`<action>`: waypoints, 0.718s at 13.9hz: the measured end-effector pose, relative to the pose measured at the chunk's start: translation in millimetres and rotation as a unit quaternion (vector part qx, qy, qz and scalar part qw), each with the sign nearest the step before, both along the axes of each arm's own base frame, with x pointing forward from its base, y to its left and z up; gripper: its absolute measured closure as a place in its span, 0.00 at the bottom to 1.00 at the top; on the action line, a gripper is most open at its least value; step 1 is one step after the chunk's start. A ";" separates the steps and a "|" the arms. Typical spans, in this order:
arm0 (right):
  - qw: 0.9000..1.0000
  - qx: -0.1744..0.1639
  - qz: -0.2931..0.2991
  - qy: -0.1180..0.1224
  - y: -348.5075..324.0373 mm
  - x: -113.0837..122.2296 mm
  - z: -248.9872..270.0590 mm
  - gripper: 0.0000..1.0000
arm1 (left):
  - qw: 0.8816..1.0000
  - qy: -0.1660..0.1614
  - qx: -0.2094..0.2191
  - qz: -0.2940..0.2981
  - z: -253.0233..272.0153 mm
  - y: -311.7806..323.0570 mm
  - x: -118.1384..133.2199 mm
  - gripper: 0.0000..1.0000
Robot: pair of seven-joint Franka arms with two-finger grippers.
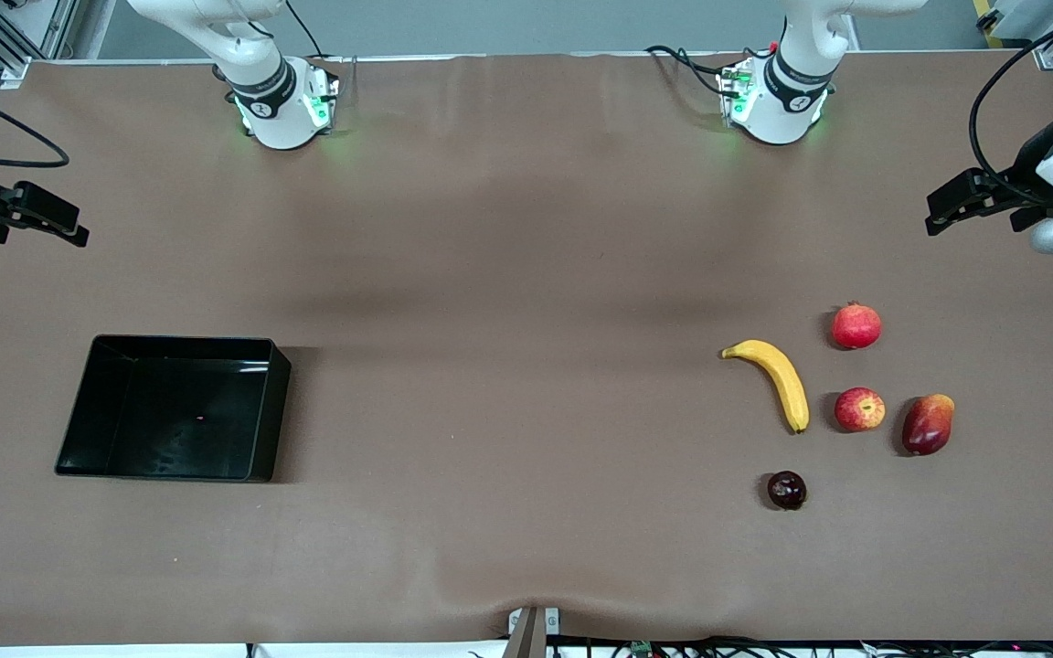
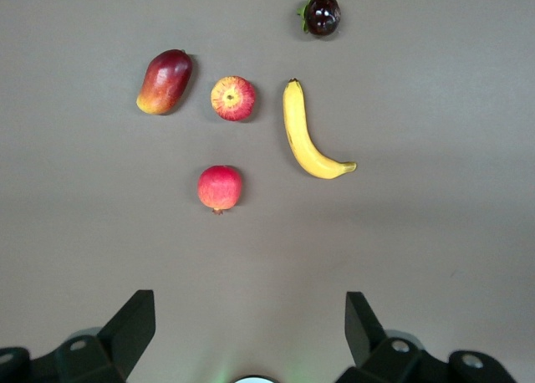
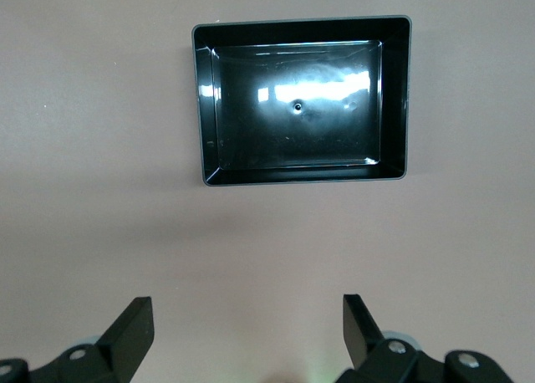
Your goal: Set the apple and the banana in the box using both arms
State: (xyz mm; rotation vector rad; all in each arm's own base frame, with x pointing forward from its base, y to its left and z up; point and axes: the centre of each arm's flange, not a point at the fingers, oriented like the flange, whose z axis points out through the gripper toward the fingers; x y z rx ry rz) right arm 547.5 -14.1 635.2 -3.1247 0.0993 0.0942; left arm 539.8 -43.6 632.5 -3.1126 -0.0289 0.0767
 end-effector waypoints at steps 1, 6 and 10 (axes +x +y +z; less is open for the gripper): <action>1.000 0.000 0.000 0.000 -0.1 0.0 0.0 0.00 | 1.000 0.000 0.001 0.000 0.0 0.1 0.0 0.00; 1.000 0.000 -0.005 0.000 -5.5 -0.2 0.2 0.00 | 1.000 0.000 0.001 0.000 0.1 0.2 0.0 0.00; 1.000 0.000 -0.007 0.000 -7.7 -0.2 0.2 0.00 | 1.000 0.000 0.001 0.001 0.2 0.8 0.1 0.00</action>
